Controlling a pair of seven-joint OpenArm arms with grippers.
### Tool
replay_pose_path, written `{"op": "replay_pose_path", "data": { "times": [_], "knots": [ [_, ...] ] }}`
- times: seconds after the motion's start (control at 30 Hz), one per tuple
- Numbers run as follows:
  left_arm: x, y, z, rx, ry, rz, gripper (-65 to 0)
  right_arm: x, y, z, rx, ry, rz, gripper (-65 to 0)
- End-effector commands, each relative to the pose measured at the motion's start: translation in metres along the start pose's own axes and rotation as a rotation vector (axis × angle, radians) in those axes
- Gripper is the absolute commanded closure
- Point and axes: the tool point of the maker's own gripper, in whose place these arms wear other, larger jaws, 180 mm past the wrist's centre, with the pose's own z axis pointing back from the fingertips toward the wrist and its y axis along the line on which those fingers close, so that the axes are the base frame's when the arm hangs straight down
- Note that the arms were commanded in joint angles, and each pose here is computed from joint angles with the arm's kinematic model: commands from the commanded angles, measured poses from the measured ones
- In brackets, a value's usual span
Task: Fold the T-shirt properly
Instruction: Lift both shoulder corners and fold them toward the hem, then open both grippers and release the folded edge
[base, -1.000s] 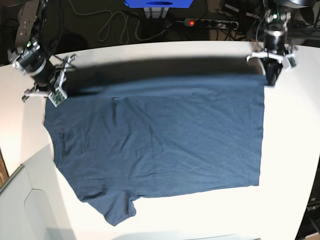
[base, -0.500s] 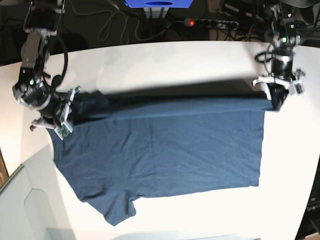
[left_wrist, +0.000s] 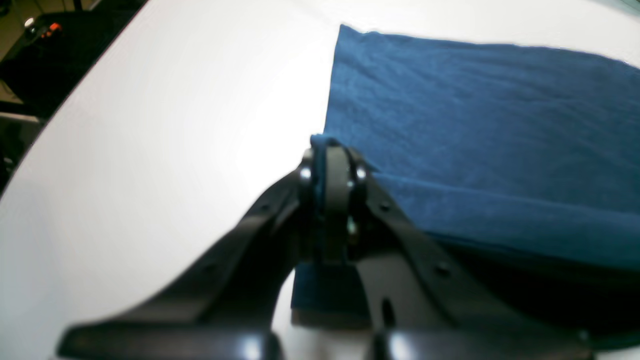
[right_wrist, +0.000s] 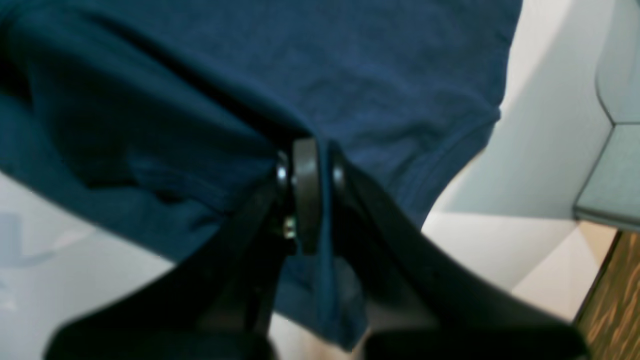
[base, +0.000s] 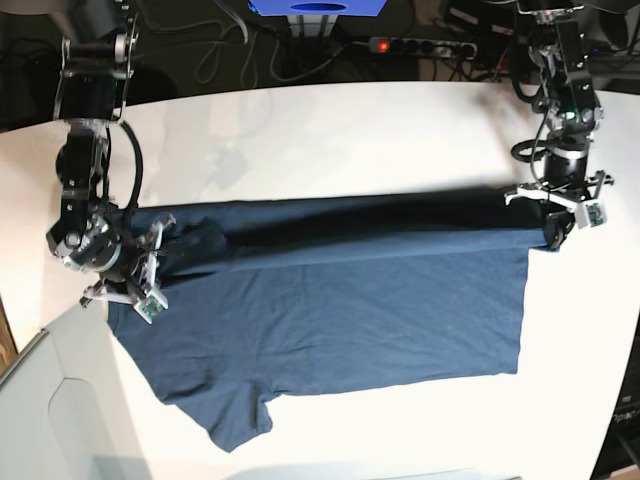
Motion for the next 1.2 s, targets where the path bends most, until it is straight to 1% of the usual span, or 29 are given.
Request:
{"op": "replay_pose_path", "data": {
  "times": [0.0, 0.13, 0.27, 0.37, 0.47, 0.77, 1.03, 1.1, 1.17],
  "knots": [
    [0.015, 0.004, -0.001, 0.007, -0.047, -0.016, 0.0, 0.015, -0.015, 0.007, -0.025, -0.040, 0.025, -0.7],
    [0.019, 0.006, -0.008, 0.013, -0.056, -0.013, 0.0, 0.019, -0.020, 0.003, -0.023, -0.041, 0.013, -0.7],
    [0.023, 0.007, -0.015, 0.020, -0.066, -0.002, 0.0, 0.023, -0.015, -0.006, -0.007, -0.043, -0.003, -0.6],
    [0.022, 0.007, -0.019, 0.021, -0.066, 0.006, 0.0, 0.027, -0.007, -0.014, 0.017, -0.068, -0.020, -0.7],
    [0.014, -0.001, -0.028, 0.000, -0.042, 0.011, 0.0, 0.025, -0.001, -0.020, 0.038, -0.069, -0.036, -0.8],
    [0.032, -0.008, -0.041, -0.008, -0.085, 0.030, 0.0, 0.035, -0.012, -0.017, 0.020, -0.087, -0.032, -0.9],
    [0.025, 0.000, -0.051, 0.010, -0.062, 0.045, 0.0, 0.033, -0.012, -0.017, 0.020, -0.079, -0.030, -1.3],
    [0.025, 0.001, -0.051, 0.015, -0.060, 0.046, 0.0, 0.032, -0.012, -0.018, 0.021, -0.078, -0.031, -4.1],
    [0.025, 0.001, -0.051, 0.017, -0.060, 0.047, -7.6, 0.032, -0.012, -0.018, 0.021, -0.078, -0.031, -10.8]
  ]
}}
